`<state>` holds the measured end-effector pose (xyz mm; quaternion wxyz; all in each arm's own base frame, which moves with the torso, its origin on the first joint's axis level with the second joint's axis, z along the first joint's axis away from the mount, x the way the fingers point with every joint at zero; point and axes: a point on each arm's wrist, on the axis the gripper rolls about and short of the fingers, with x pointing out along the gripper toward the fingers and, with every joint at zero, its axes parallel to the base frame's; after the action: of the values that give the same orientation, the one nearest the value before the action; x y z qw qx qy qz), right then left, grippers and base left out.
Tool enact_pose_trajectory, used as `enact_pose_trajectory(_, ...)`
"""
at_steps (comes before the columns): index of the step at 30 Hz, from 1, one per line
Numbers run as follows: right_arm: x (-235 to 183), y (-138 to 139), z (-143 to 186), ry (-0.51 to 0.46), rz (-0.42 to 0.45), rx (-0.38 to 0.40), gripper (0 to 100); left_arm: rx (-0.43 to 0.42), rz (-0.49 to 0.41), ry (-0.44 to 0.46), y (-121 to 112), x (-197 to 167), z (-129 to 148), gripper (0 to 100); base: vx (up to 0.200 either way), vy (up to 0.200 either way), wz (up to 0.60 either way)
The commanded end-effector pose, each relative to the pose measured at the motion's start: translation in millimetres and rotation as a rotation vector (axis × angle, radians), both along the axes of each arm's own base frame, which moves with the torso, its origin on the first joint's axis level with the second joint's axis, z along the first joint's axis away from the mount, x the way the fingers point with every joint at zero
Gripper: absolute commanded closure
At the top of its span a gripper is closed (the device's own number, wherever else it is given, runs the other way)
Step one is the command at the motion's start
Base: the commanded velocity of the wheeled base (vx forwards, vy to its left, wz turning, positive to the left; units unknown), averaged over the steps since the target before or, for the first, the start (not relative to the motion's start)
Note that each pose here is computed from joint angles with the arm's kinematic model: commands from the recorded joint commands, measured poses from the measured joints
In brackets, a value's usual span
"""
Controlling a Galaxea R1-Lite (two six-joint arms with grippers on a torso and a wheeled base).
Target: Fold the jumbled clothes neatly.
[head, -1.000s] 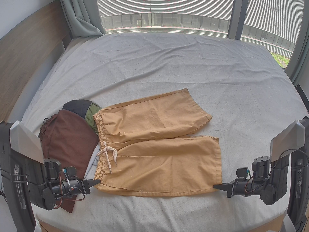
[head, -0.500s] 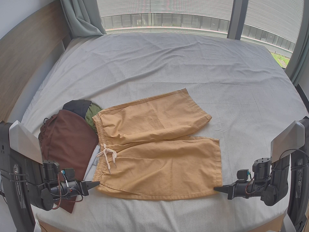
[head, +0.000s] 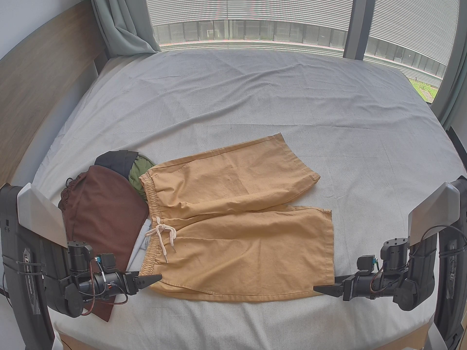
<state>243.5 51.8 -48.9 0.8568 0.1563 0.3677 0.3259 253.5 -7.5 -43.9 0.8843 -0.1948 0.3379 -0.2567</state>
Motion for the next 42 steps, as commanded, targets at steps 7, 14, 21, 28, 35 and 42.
enact_pose_trajectory(7, -1, 0, -1, 0.003, 0.003, 0.002, 0, 0.001, 0.000, 0.002, 0, 0, -2, 100, 0.000, 0.000, 0.00)
enact_pose_trajectory(14, -3, 3, -2, 0.014, 0.016, 0.002, 0, 0.001, -0.003, 0.002, 0, 0, -1, 100, 0.000, 0.000, 0.00)
enact_pose_trajectory(21, -3, 3, -2, 0.016, 0.016, 0.002, 0, -0.005, -0.011, -0.001, 0, 1, -1, 100, 0.000, 0.000, 0.00)
enact_pose_trajectory(28, -2, 3, -4, 0.019, 0.015, 0.000, 100, -0.005, -0.011, -0.007, 0, 2, -1, 100, 0.000, 0.000, 0.00)
enact_pose_trajectory(35, -3, 2, -4, 0.022, 0.014, 0.000, 100, -0.012, -0.014, -0.006, 1, 1, 0, 100, 0.000, 0.000, 0.00)
enact_pose_trajectory(42, -16, 0, 2, 0.027, 0.039, -0.024, 100, -0.082, -0.070, 0.015, 11, -15, 6, 100, 0.000, 0.000, 0.00)
